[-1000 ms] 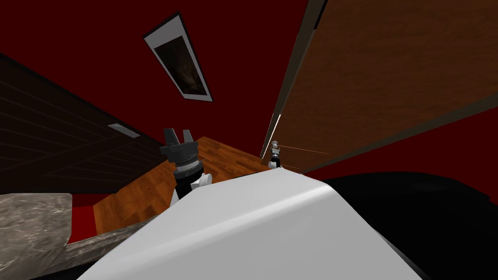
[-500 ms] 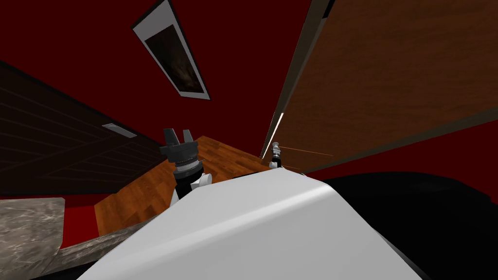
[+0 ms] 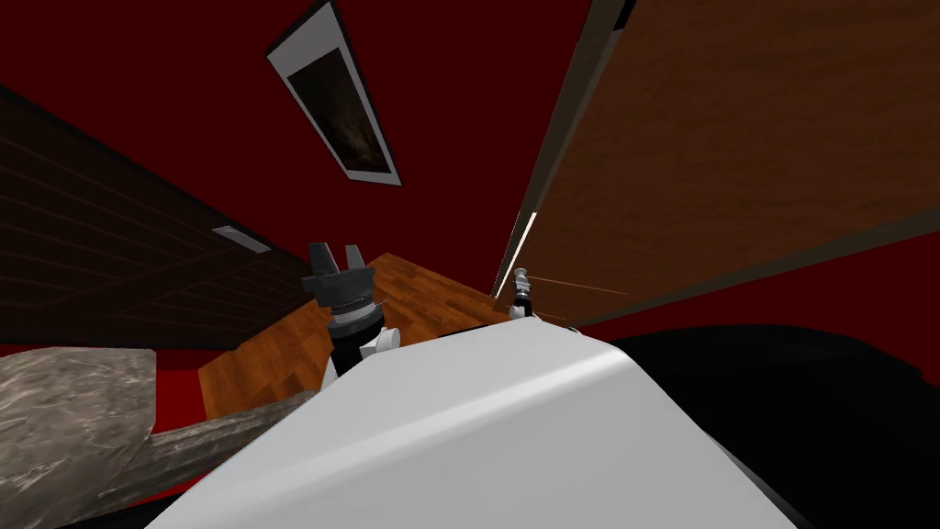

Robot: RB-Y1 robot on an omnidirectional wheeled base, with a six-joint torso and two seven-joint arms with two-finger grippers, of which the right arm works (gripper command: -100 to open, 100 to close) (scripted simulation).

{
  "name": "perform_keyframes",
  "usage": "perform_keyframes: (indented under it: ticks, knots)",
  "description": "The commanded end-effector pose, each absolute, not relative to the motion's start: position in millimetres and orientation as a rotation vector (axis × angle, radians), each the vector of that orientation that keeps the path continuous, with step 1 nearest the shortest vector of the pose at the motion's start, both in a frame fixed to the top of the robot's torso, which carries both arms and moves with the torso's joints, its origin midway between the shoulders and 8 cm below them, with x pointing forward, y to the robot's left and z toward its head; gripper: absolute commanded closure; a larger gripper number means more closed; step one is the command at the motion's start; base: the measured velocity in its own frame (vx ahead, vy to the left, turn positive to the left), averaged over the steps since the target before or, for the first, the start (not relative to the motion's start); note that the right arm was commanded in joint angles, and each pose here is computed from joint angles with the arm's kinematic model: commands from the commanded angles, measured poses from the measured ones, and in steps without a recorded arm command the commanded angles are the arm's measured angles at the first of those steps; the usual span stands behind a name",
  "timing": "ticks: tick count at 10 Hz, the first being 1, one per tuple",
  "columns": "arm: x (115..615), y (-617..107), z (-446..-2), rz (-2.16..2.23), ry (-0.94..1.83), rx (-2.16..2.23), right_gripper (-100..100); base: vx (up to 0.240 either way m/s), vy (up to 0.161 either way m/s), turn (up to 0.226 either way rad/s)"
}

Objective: Pull the door open

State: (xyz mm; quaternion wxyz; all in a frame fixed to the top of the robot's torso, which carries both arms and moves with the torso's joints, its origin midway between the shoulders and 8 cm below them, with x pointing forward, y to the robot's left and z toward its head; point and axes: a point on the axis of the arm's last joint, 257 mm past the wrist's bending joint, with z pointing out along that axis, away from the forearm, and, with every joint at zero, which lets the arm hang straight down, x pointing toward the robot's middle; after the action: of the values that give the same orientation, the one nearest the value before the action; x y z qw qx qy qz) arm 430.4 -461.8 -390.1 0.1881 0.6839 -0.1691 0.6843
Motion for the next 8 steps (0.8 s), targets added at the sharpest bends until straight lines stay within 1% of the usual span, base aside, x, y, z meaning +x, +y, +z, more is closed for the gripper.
perform_keyframes:
  ticks: [1, 6, 8]
  knots:
    - [430.0, -456.6, -393.2, 1.939, -0.462, 1.946, 100, -0.226, 0.005, 0.116]
    - [431.5, -452.0, -391.5, 1.995, -0.404, 1.990, 100, -0.204, -0.025, 0.140]
    - [431.5, -450.1, -391.5, 2.012, -0.383, 2.009, 100, -0.192, -0.043, 0.113]
